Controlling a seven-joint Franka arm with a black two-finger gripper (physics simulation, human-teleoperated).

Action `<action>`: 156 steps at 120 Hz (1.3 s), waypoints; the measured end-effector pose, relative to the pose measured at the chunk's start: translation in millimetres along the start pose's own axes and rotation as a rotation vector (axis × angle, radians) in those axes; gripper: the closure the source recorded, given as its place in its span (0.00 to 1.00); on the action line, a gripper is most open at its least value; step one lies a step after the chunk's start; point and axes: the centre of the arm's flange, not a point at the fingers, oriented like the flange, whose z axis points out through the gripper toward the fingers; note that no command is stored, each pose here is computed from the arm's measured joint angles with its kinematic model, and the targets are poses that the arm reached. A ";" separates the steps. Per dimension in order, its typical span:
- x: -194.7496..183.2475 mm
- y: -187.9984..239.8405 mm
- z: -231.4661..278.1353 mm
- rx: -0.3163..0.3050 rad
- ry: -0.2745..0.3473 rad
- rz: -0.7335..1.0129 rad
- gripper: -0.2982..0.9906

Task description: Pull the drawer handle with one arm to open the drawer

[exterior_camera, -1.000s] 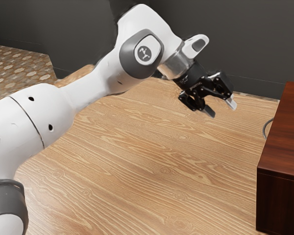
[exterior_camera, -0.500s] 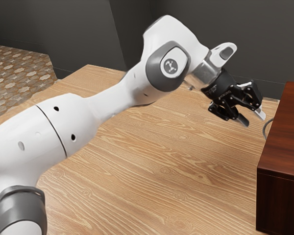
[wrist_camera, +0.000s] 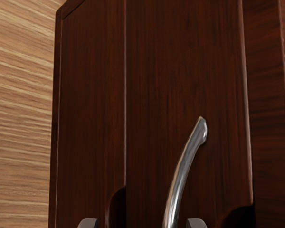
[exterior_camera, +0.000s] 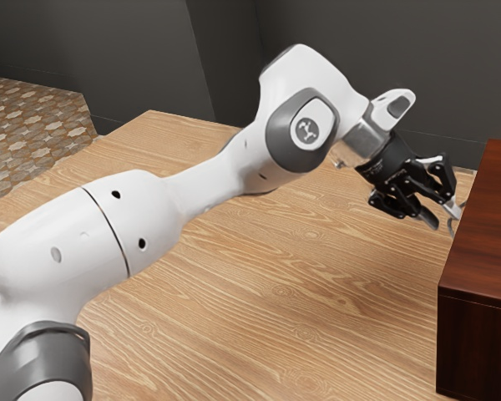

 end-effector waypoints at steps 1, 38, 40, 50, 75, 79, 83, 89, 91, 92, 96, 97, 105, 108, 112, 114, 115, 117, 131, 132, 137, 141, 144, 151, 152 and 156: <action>0.0 0.0 0.2 0.000 0.000 0.000 0.63; -1.3 1.2 -0.7 0.004 0.004 -0.014 0.72; -1.2 0.9 -0.8 0.006 0.004 -0.014 0.72; -1.0 -1.2 -0.8 0.012 0.003 -0.019 0.73; -3.1 -10.1 -3.9 0.050 -0.002 -0.030 0.74; -2.7 -12.2 -5.8 0.059 0.000 -0.031 0.74; -1.9 -14.4 -7.7 0.067 0.002 -0.033 0.74; 0.2 -18.5 -13.6 0.079 0.010 -0.037 0.74; 0.7 -19.5 -15.1 0.082 0.012 -0.038 0.74; 0.9 -19.9 -15.6 0.083 0.012 -0.039 0.74; 1.3 -20.4 -18.8 0.087 0.016 -0.039 0.74; 1.3 -20.4 -19.8 0.088 0.017 -0.039 0.74; 2.4 -23.0 -27.8 0.095 0.025 -0.043 0.74; 2.4 -23.9 -28.9 0.097 0.025 -0.044 0.74; 1.9 -24.8 -29.9 0.100 0.024 -0.046 0.74; 2.0 -26.4 -30.4 0.104 0.024 -0.049 0.73; 2.1 -27.0 -31.2 0.106 0.025 -0.050 0.73; 2.3 -28.3 -32.6 0.109 0.027 -0.051 0.73; 3.0 -33.1 -37.6 0.120 0.029 -0.059 0.73; 3.1 -33.4 -37.8 0.120 0.029 -0.060 0.73; 4.1 -35.7 -40.6 0.125 0.032 -0.063 0.73; 4.8 -37.3 -43.4 0.129 0.035 -0.066 0.73; 5.1 -38.3 -45.2 0.131 0.037 -0.067 0.74; 4.4 -41.7 -46.6 0.137 0.033 -0.075 0.75; 4.4 -42.4 -46.7 0.139 0.033 -0.076 0.75; 4.3 -44.0 -47.4 0.142 0.032 -0.079 0.76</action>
